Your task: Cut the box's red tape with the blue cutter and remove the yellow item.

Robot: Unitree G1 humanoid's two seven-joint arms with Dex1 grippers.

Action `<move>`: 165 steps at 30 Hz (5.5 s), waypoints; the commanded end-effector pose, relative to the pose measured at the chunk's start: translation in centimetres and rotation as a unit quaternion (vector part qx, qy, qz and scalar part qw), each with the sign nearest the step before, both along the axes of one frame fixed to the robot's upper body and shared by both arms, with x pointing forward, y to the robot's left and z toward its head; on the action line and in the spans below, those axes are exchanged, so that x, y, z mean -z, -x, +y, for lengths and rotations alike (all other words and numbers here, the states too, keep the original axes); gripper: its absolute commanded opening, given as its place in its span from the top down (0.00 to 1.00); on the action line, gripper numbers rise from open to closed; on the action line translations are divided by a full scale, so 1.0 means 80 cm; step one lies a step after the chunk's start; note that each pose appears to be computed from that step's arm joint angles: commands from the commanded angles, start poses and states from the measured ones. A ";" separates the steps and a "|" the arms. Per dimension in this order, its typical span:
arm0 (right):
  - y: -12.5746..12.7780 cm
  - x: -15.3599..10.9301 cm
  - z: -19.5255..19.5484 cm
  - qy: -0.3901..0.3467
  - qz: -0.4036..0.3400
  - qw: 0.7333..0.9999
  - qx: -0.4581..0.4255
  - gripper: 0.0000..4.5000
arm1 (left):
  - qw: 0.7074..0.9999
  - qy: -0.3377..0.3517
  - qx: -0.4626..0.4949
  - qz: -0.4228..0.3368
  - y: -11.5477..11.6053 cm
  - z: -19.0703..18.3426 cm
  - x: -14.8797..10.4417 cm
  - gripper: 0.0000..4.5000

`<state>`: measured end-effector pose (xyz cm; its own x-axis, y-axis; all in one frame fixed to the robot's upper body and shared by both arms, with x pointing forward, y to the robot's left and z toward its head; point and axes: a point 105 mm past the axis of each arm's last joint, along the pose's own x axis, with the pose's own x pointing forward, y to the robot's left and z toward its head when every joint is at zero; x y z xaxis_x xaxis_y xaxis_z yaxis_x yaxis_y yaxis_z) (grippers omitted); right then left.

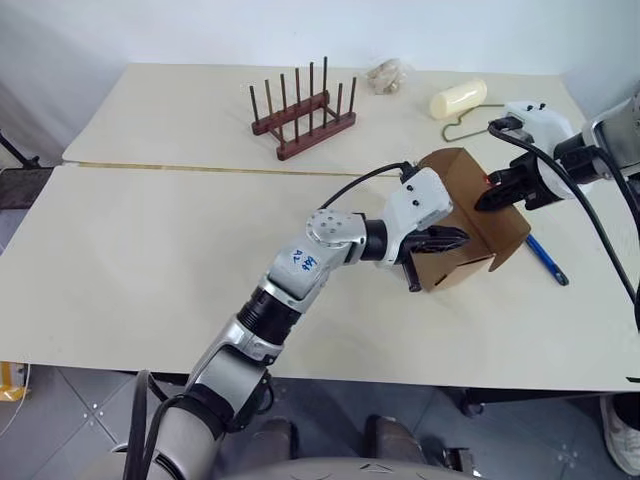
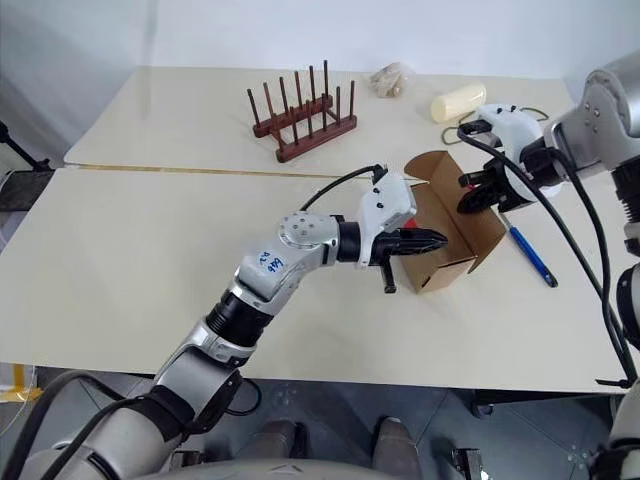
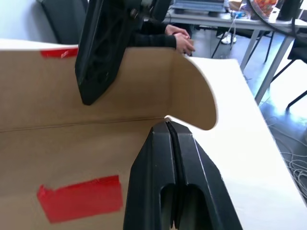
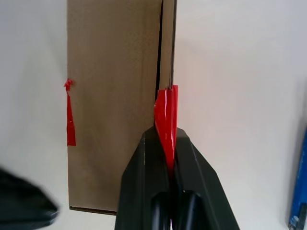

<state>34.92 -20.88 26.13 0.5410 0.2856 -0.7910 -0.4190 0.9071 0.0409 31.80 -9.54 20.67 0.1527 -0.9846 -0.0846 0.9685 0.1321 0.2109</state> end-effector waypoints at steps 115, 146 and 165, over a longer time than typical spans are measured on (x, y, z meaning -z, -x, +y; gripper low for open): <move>0.144 0.000 -0.069 -0.084 -0.402 0.849 -0.334 0.00 | 0.943 -0.005 -0.304 0.135 0.067 0.457 0.035 0.01; 0.163 0.043 -0.010 -0.164 -0.421 0.844 -0.291 0.00 | 0.897 -0.417 0.137 -0.044 -0.045 0.085 0.021 0.13; 0.154 0.060 -0.003 -0.194 -0.401 0.853 -0.273 0.00 | 0.963 -0.216 0.149 -0.055 -0.041 0.069 -0.047 0.99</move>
<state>22.80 -21.23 21.19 0.5701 0.8208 -0.0356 -0.8069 0.5513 -0.2119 35.96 -3.22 21.75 -0.0637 -0.8013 -0.5949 0.9384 -0.2509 0.2375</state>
